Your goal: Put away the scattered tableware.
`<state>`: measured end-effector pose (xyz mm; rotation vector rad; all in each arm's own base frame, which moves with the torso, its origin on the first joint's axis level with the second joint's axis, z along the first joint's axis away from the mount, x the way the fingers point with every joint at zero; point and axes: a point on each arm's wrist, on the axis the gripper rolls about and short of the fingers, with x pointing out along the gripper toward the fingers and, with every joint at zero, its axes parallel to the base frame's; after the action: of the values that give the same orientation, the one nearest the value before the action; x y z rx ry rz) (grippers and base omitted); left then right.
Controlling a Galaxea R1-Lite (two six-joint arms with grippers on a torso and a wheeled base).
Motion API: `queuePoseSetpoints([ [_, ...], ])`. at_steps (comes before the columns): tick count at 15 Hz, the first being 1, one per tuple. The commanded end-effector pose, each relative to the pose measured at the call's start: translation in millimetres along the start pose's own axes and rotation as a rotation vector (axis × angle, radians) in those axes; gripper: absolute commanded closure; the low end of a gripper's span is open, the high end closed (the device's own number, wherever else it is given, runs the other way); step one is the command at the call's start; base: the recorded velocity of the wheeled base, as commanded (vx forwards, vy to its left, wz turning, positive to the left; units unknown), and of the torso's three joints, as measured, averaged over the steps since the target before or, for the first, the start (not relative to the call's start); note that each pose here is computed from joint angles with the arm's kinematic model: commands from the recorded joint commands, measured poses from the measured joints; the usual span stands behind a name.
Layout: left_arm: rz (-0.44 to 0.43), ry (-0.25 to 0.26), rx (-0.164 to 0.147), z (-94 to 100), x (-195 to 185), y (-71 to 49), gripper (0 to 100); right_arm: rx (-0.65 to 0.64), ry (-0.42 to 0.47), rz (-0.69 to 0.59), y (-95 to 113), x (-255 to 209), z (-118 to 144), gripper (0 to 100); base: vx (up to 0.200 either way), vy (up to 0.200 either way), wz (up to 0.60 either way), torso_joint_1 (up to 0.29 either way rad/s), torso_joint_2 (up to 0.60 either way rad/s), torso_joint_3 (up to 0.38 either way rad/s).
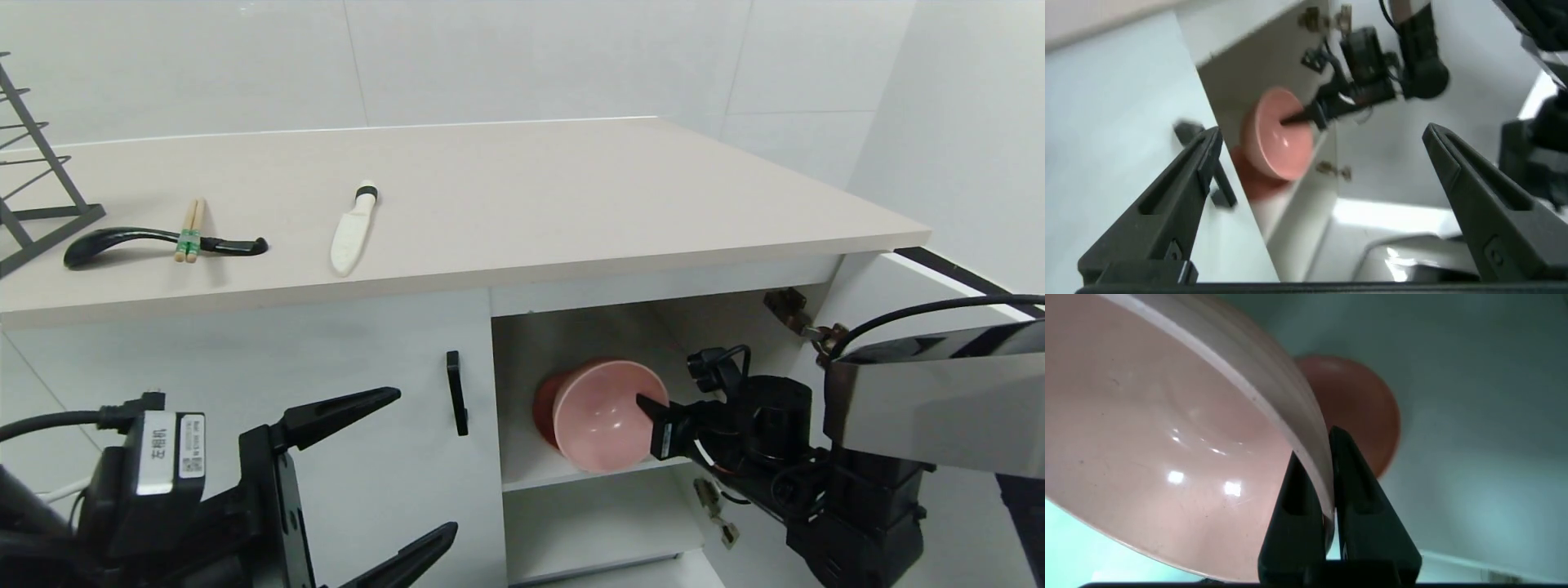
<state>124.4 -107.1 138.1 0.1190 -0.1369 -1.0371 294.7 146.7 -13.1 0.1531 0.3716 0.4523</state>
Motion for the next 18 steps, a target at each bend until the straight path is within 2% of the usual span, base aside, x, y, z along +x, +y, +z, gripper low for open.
queuePoseSetpoints([
  [1,0.005,-0.037,-0.014,12.9,-15.9,-4.7,0,0.006,0.007,-0.01,-7.3,12.4,-8.5,100,0.0,0.0,0.0,0.0,0.0,0.0],
  [3,-0.001,0.003,-0.028,12.6,-25.1,-8.3,0,0.012,-0.024,-0.009,-11.1,23.8,-5.9,100,0.0,0.0,0.0,0.0,0.0,0.0],
  [4,0.003,0.005,-0.027,12.5,-25.5,-7.8,0,0.037,-0.041,-0.003,-10.8,28.5,-3.5,100,0.0,0.0,0.0,0.0,0.0,0.0],
  [8,0.042,-0.019,-0.013,15.0,-26.9,-2.8,0,0.065,-0.019,0.035,-12.2,33.3,-10.2,100,0.0,0.0,0.0,0.0,0.0,0.0],
  [18,0.047,-0.012,-0.021,13.6,-26.0,-1.7,0,0.06,0.025,0.012,-15.8,34.2,-25.1,100,0.0,0.0,0.0,0.0,0.0,0.0],
])
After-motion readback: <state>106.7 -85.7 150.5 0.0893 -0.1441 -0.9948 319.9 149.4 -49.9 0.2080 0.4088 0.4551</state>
